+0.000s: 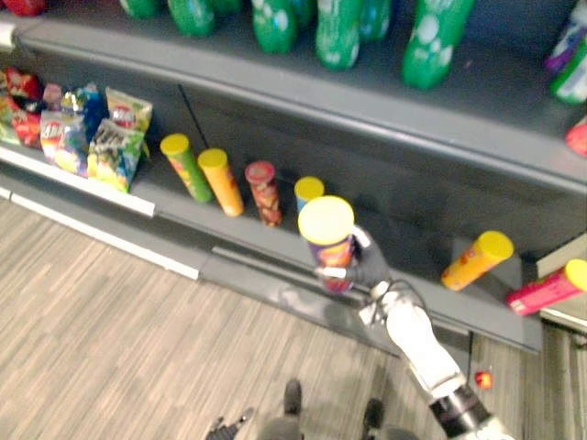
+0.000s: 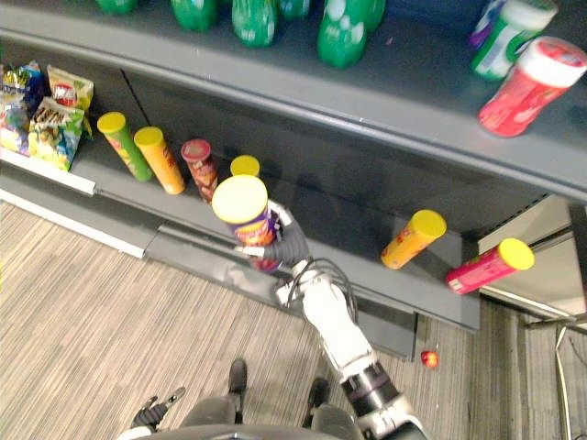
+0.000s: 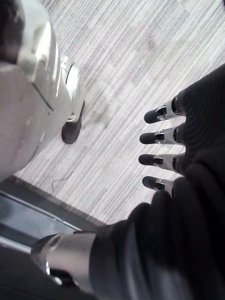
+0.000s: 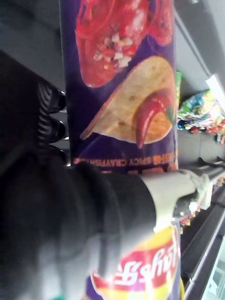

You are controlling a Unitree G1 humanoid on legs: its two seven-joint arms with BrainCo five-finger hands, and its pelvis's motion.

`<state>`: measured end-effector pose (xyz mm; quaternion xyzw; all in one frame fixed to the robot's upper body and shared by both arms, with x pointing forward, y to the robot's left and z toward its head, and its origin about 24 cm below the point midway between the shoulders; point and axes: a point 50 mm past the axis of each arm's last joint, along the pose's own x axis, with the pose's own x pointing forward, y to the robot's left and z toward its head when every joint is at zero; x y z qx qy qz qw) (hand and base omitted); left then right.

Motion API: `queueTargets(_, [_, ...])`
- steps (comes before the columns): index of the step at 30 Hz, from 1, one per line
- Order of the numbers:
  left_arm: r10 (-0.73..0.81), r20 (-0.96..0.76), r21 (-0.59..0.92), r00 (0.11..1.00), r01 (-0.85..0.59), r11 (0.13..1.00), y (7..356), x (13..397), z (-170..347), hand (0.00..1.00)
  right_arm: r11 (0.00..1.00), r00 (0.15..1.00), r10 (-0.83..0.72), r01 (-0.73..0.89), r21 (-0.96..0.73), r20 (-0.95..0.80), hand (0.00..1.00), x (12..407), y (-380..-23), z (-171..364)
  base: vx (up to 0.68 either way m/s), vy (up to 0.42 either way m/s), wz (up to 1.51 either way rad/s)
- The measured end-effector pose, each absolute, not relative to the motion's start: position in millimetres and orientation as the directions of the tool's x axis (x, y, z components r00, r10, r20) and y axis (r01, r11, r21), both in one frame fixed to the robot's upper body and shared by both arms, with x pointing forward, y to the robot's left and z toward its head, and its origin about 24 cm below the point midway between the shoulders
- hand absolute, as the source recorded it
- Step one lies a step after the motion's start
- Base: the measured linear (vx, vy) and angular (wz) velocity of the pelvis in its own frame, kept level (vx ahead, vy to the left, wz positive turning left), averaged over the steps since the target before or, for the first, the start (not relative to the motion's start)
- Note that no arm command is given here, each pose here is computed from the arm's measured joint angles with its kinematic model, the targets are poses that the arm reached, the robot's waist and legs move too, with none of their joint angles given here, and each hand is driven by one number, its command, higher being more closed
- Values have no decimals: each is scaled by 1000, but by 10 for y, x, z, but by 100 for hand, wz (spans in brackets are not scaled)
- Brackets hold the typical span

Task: Put the gum and the chips on the shelf.

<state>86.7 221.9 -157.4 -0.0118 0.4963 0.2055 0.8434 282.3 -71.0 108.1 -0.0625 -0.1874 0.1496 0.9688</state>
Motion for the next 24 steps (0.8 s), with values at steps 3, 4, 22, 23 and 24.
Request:
queueTargets(3, [329, -821, 174, 467, -344, 923, 2195, 1028, -1534, 0, 971, 901, 203, -136, -195, 383, 100, 2985, -859, 1196, -27, 2, 14])
queueTargets(4, [325, -809, 170, 490, -334, 927, 2187, 1097, -1509, 0, 978, 903, 162, -92, -189, 399, 100, 3037, -901, 1256, -34, 11, 12])
queueTargets(22, [313, -718, 132, 622, -319, 938, 2046, 1544, -1345, 0, 912, 792, -397, 397, 103, 464, 100, 3361, -1445, 1685, -14, -20, 5])
queueTargets(23, [315, -716, 134, 623, -321, 938, 2046, 1553, -1341, 0, 903, 782, -418, 415, 115, 462, 100, 3373, -1476, 1701, 37, -38, 11])
queueTargets(24, [314, -715, 133, 624, -320, 938, 2044, 1557, -1340, 0, 896, 777, -432, 427, 120, 457, 100, 3384, -1495, 1702, 35, -37, 10])
